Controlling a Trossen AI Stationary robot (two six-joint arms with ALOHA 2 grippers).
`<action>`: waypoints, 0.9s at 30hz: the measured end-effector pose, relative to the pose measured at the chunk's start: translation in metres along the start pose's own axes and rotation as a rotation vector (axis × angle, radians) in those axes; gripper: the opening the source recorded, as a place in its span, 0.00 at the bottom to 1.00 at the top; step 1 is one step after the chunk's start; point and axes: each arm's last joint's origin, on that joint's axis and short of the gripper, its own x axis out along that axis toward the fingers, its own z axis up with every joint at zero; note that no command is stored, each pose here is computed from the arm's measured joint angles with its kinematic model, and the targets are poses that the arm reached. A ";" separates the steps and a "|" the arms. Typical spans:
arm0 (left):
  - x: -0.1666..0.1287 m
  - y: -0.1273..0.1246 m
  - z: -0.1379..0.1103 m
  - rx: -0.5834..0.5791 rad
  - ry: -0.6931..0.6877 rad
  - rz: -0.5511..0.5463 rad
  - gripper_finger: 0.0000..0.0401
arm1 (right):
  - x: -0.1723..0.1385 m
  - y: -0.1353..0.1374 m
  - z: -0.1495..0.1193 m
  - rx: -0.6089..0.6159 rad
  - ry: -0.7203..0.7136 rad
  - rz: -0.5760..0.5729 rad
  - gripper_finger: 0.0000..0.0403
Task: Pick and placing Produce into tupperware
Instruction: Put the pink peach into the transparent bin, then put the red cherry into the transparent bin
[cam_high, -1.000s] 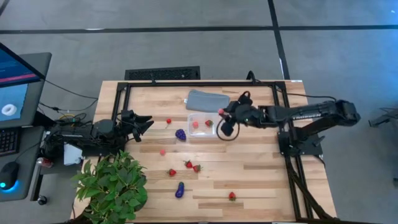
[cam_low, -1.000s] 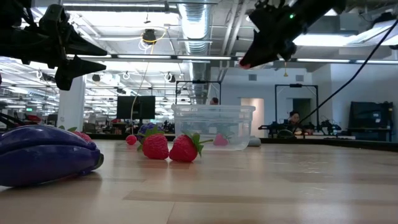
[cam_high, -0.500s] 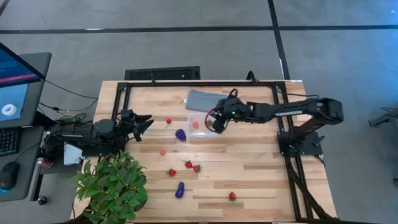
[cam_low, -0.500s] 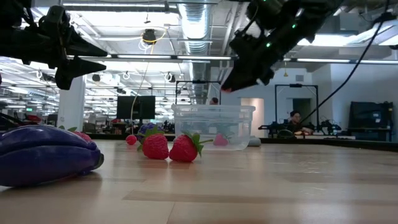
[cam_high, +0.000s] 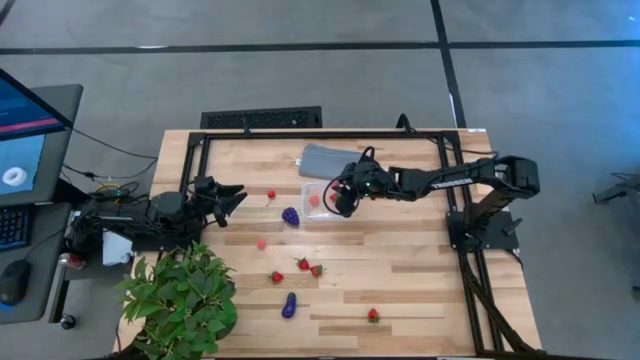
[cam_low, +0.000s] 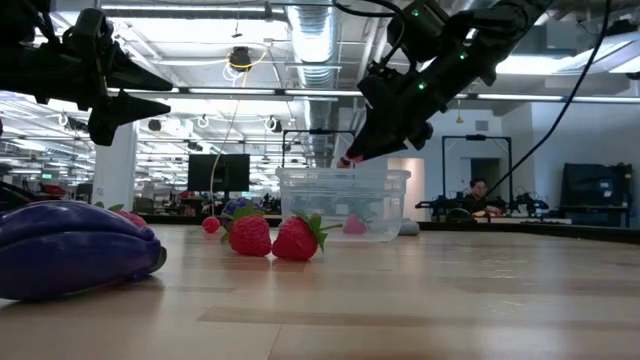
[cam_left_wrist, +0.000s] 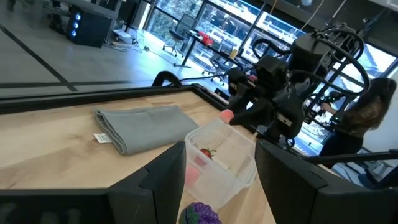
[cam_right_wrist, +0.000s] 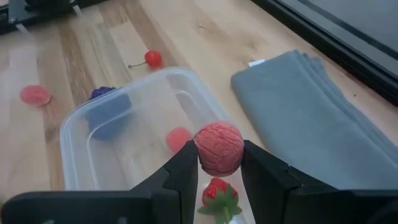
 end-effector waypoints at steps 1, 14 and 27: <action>0.000 0.000 0.000 0.000 0.000 0.000 0.46 | 0.000 0.000 0.000 0.000 0.001 0.002 0.34; 0.000 0.000 0.000 -0.001 -0.001 0.001 0.46 | 0.000 0.003 -0.001 -0.002 0.022 0.088 0.36; 0.000 0.000 0.000 -0.013 -0.001 0.001 0.46 | 0.000 0.005 -0.001 0.031 0.029 0.116 0.63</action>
